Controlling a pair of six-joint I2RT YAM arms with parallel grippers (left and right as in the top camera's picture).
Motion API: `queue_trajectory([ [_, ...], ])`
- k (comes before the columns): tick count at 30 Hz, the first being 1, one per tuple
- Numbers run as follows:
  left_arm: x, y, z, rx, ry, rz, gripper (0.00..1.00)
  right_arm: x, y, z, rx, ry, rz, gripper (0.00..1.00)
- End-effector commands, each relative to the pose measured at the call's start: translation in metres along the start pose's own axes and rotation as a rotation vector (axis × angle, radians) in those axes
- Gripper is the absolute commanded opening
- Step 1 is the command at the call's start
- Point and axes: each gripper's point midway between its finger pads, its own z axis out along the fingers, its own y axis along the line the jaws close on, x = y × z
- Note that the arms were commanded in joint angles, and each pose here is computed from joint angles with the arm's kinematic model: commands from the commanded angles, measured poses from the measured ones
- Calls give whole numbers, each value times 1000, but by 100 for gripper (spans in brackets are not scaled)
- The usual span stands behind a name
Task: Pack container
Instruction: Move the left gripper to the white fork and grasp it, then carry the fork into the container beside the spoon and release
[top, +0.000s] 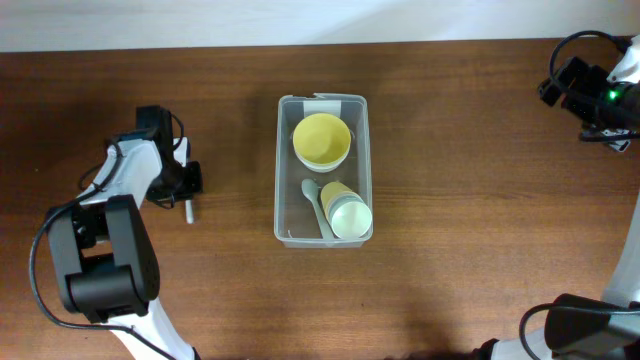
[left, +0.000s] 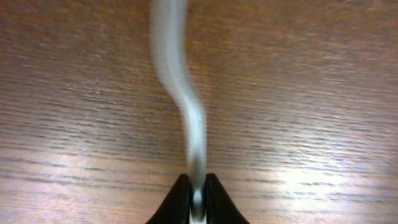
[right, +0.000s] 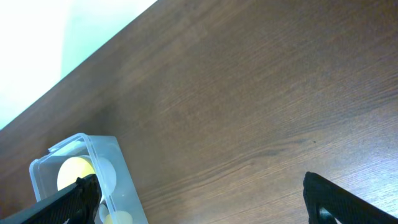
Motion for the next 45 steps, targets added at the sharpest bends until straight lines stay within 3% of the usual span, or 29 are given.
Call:
queue_trajectory([
  [1,-27,-33,-83,111,-134,48,1,-2,0,-2,-3,-8,5,99],
  [5,-27,-71,-152,118,-288,151,4,-2,0,-2,-3,-8,5,99],
  [8,-22,-81,-178,98,-354,183,5,-2,0,-2,-3,-8,5,99],
  [11,-5,-96,-189,149,-337,167,1,-2,0,-2,-3,-8,5,99],
  [14,20,-132,-197,300,-269,160,1,-2,0,-2,-2,-8,5,99],
  [20,54,-180,-196,355,-177,171,1,-2,0,-2,-3,-8,5,99],
  [24,59,-191,-186,276,-189,115,1,-2,0,-2,-3,-8,5,99],
  [33,67,-210,-139,286,-169,105,2,-2,0,-2,-3,-8,5,99],
  [37,63,-214,-127,293,-178,135,24,-2,0,-2,-3,-8,5,99],
  [38,61,-216,-128,298,-192,159,34,-2,0,-2,-3,-8,5,99],
  [39,59,-217,-132,301,-204,177,50,-2,0,-2,-3,-8,5,99],
  [40,56,-218,-136,304,-220,207,57,-2,0,-2,-3,-8,5,99],
  [45,46,-243,-189,403,-310,445,60,-2,0,-2,-3,-8,5,99],
])
